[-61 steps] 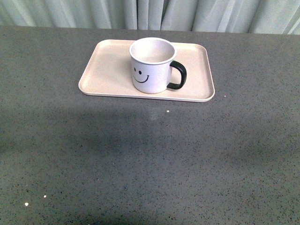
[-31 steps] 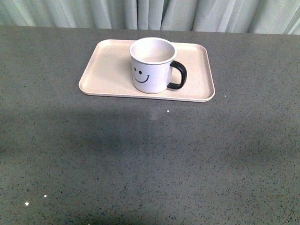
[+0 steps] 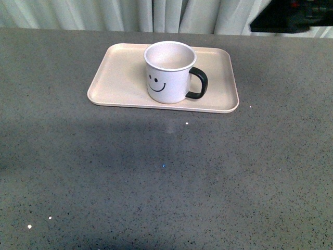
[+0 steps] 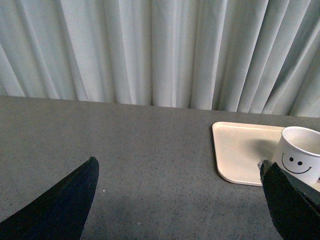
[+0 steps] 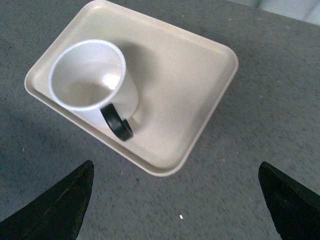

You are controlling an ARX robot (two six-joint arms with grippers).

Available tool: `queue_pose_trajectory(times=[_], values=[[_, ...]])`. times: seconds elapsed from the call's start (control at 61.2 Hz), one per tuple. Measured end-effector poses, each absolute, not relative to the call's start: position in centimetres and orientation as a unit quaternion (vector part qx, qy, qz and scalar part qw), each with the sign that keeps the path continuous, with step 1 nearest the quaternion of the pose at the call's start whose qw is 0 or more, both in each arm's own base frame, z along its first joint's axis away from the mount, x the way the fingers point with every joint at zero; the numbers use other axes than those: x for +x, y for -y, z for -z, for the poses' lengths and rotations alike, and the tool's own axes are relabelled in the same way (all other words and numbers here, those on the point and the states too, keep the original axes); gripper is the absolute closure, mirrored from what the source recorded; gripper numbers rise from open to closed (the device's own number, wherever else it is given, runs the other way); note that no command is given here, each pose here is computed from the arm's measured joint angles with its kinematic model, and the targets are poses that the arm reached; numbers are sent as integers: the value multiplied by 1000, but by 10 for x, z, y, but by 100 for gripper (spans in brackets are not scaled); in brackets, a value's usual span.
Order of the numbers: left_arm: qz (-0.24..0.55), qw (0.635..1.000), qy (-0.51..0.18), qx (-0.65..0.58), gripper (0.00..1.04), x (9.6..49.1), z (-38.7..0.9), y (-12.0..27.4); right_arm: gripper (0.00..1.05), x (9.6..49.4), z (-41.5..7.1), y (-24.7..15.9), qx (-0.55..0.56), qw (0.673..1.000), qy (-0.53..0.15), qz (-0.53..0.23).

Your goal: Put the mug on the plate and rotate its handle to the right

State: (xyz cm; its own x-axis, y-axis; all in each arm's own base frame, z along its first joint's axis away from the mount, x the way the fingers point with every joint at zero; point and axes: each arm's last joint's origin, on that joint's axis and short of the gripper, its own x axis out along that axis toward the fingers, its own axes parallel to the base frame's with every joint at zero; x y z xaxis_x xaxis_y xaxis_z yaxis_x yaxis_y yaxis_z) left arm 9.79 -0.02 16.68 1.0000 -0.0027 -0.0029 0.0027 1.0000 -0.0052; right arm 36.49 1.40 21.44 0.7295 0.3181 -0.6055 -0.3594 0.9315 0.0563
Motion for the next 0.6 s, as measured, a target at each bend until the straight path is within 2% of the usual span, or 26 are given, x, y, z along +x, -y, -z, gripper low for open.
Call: queue_pose_trajectory(times=[0.131, 0.229, 0.539, 0.605], values=[[1, 1000, -1, -3, 9, 98, -167, 0, 9, 414, -204, -56, -44, 915, -350, -194], [1, 1000, -1, -3, 9, 98, -167, 0, 9, 431, -194, -70, -51, 909, -366, -194], [1, 1000, -1, -3, 9, 98, -167, 0, 9, 457, -168, -96, -54, 890, -411, -192], [1, 1000, -1, -3, 9, 98, -167, 0, 13, 460, -165, -99, -53, 887, -416, -191]])
